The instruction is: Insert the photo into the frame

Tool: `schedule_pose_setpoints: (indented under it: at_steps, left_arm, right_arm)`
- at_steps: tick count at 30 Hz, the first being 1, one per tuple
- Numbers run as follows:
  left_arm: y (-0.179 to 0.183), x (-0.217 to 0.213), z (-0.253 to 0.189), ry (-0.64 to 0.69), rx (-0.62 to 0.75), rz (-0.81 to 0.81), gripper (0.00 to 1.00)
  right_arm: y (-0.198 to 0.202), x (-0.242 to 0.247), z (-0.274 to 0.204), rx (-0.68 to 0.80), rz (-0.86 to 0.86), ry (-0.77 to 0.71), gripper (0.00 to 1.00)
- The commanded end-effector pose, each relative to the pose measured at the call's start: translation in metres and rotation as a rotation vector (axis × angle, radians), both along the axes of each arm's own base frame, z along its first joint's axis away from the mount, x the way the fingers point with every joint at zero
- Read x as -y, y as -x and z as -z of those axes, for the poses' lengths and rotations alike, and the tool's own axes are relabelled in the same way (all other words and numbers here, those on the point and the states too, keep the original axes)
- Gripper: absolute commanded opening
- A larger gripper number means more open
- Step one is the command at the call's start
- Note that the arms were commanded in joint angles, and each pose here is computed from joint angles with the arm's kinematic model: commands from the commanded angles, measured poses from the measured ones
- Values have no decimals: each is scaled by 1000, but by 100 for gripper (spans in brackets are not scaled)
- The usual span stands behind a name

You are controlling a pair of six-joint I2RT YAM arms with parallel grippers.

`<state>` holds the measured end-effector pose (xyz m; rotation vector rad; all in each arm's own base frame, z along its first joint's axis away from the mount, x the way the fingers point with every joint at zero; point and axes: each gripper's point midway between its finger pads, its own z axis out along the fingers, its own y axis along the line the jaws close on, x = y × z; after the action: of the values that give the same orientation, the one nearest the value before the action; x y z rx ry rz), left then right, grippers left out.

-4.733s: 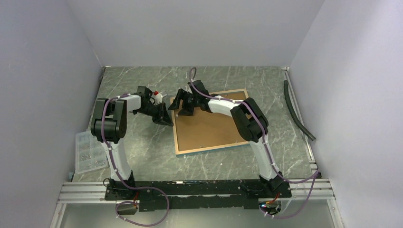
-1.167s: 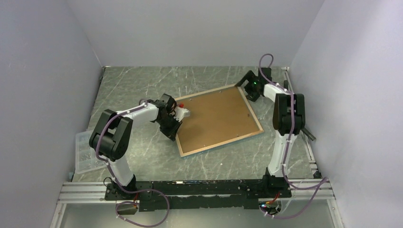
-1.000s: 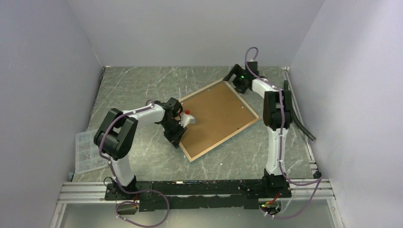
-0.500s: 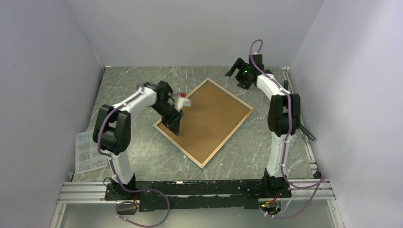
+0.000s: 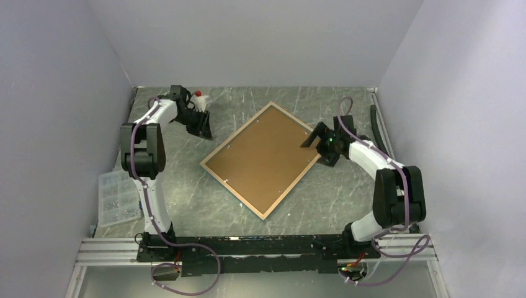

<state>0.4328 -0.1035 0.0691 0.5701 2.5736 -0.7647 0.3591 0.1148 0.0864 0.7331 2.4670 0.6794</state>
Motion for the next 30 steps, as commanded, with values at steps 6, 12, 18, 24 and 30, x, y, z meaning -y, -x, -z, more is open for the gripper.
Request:
schedule_pose_setpoints:
  at_steps: [6,12,18,24,30]
  left_arm:
    - [30,13,30,18,-75,23,32]
    - [90,33,39,27,-151,168,27]
    - [130,56,39,21,-166,312,25]
    - [181,89,33,51,-221,454,25]
    - [161,83,14,87,-225,342,26]
  right_arm:
    - [47,-11,26,-71,-24,-105,100]
    - [23,-13,28,-48,-35,-125,100]
    - [-22,1,12,5,-14,-99,100]
    - [-53,8,6,14,-14,-95,100]
    - [-56,28,-6,37,76,9,100]
